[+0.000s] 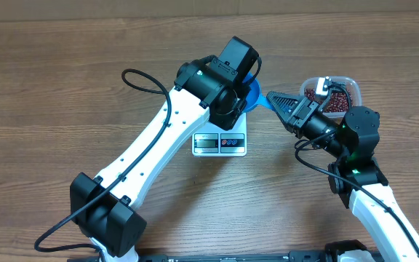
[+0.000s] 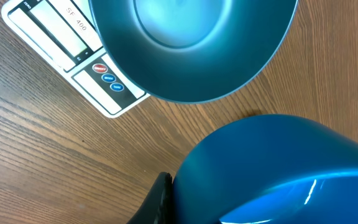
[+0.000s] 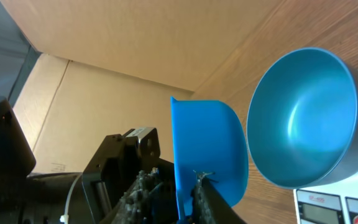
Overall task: Scoop item into bowl and weigh 150g on scale
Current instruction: 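Close the right gripper on the blue cup's handle beside the left gripper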
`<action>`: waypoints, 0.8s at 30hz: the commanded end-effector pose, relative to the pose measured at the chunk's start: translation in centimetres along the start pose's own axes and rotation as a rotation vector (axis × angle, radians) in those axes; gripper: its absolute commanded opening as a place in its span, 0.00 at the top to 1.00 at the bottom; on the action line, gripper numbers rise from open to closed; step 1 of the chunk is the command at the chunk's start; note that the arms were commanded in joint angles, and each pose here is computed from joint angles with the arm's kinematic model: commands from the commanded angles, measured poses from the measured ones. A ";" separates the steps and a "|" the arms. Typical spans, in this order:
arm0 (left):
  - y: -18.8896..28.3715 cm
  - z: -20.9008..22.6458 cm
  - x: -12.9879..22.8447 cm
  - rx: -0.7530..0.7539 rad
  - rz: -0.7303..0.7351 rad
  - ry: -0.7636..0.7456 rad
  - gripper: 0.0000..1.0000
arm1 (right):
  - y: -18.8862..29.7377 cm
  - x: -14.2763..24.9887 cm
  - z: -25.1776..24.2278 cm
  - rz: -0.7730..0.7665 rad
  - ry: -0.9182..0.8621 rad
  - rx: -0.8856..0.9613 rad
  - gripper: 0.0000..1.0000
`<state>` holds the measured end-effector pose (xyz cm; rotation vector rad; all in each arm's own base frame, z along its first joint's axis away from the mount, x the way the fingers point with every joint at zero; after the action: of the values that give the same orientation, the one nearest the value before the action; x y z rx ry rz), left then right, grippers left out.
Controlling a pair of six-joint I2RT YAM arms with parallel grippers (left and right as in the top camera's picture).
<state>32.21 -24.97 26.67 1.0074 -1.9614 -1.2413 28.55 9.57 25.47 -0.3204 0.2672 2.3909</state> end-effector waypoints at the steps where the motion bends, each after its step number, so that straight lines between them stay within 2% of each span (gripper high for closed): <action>1: 0.1 -0.4 0.3 0.008 0.000 -0.022 0.96 | -0.2 -0.4 0.8 -0.012 0.022 -0.015 0.82; 11: 0.1 -0.4 0.3 0.010 0.000 -0.021 0.96 | -0.2 -0.3 0.8 -0.009 0.022 -0.016 0.85; 20: 0.1 -0.8 0.4 0.033 0.002 -0.023 0.96 | -0.2 -0.3 0.8 -0.001 0.023 -0.020 0.81; 24: 0.1 -0.8 0.4 0.034 0.003 -0.023 0.96 | -0.2 -0.2 0.8 0.001 0.023 -0.020 0.84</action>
<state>32.45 -25.15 26.80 1.0142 -1.9786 -1.2238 28.58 9.54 25.46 -0.3181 0.2678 2.3877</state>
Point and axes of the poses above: each gripper's point midway between its finger pads, its own y axis back along the fingers, its own z axis along the line the jaws close on, x = y × z, the point moved 8 cm from there along y, back along the fingers, and after that the axes turned 1 degree about y, right-handed, at the moved point
